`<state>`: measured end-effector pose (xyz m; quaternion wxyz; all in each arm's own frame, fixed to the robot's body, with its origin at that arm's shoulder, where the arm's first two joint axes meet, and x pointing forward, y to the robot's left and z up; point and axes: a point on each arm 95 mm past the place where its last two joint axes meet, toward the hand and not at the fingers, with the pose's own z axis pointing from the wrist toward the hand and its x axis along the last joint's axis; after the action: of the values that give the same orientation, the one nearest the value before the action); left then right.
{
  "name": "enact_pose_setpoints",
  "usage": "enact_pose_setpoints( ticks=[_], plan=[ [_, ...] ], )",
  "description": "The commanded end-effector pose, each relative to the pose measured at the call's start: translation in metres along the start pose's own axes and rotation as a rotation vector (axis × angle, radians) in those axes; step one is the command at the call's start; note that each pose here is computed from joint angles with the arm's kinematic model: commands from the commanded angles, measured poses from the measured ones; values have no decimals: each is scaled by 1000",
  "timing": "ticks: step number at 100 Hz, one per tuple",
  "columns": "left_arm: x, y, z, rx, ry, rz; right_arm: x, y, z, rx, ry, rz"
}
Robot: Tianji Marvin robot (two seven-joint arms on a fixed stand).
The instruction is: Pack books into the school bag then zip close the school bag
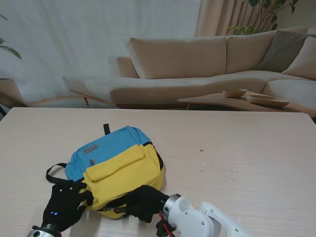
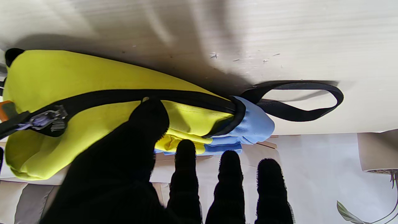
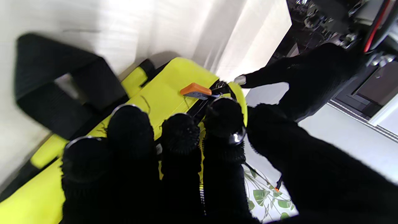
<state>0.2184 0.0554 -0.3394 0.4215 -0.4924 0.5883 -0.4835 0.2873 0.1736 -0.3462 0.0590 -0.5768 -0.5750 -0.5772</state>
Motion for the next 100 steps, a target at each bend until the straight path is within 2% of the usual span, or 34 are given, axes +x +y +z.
enact_pose_setpoints(
  ticks=[1, 49, 68, 78, 100],
  plan=[
    [-2, 6, -4, -26, -18, -7, -9, 2, -5, 11, -17, -9],
    [-10, 8, -4, -26, -32, 2, -49, 36, -25, -17, -79, -36],
    [-9, 5, -2, -21, -25, -18, -54, 41, -28, -19, -90, -6],
    [-4, -1, -3, -9, -1, -36, -52, 39, -28, -13, -83, 1],
    [16, -18, -13, -61, 97, -81, -47, 32, -25, -3, -72, 5]
  ],
)
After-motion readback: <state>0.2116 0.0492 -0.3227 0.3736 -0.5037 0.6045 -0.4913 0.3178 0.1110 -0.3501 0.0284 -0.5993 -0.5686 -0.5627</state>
